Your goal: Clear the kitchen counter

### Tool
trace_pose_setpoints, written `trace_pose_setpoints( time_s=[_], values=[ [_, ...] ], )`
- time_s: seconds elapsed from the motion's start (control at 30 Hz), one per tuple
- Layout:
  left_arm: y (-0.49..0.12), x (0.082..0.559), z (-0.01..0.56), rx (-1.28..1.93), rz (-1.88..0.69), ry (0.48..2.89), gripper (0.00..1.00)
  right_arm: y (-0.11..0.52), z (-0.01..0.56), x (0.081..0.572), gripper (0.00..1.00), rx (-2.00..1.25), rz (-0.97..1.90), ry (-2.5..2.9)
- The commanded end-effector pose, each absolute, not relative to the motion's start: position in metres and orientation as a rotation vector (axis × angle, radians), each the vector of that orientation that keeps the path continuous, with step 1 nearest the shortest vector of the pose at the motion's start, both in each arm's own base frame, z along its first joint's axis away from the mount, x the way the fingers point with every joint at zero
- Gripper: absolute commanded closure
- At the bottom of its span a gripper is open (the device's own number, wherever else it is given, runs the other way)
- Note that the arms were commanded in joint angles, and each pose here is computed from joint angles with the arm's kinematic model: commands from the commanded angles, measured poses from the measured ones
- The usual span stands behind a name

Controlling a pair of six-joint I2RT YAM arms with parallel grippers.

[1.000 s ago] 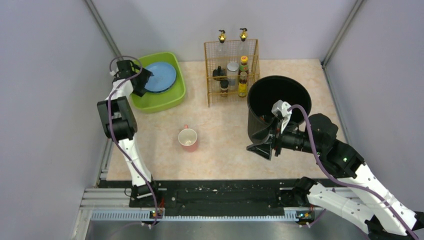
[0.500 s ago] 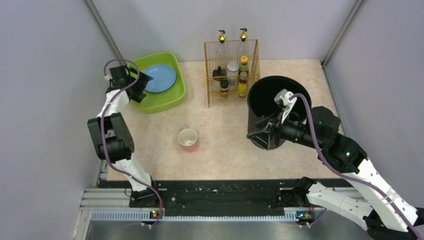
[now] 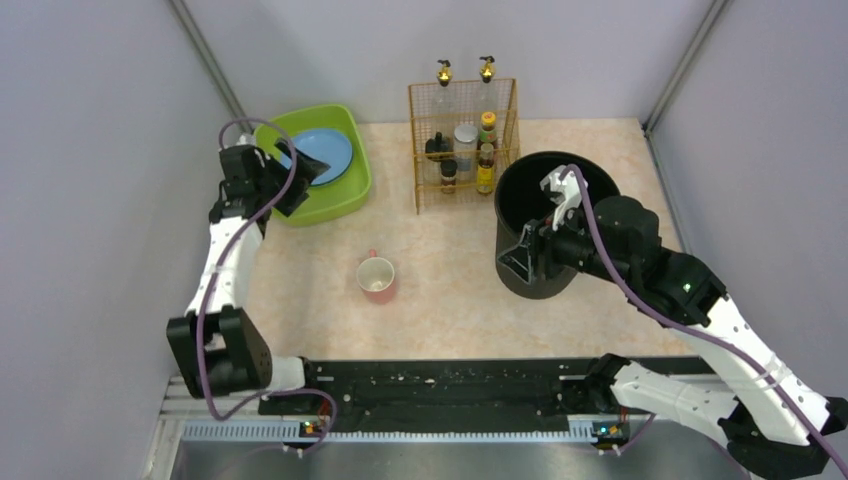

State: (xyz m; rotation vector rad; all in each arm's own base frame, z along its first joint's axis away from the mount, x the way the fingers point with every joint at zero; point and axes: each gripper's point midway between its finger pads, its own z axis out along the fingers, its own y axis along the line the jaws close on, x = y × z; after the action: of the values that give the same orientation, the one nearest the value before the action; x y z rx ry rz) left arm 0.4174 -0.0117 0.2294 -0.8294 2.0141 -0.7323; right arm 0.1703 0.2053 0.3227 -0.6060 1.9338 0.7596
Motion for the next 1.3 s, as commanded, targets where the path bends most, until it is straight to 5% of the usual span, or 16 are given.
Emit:
trace_pose_setpoints(
  time_s=[0.0, 0.47, 0.93, 1.27],
  values=[
    [-0.044, 0.377, 0.269, -0.604, -0.763, 1.969, 0.01, 0.205, 0.333, 0.164, 0.41, -0.614, 0.767, 1.972],
    [-0.101, 0.270, 0.254, -0.279, -0.885, 2.050, 0.01, 0.205, 0.288, 0.134, 0.41, -0.655, 0.851, 2.162],
    [-0.120, 0.257, 0.225, -0.180, -1.028, 2.116, 0.01, 0.232, 0.217, 0.145, 0.41, -0.628, 0.914, 2.268],
    [-0.122, 0.255, 0.222, -0.154, -1.043, 2.115, 0.01, 0.217, 0.192, 0.183, 0.40, -0.468, 0.689, 2.265]
  ],
)
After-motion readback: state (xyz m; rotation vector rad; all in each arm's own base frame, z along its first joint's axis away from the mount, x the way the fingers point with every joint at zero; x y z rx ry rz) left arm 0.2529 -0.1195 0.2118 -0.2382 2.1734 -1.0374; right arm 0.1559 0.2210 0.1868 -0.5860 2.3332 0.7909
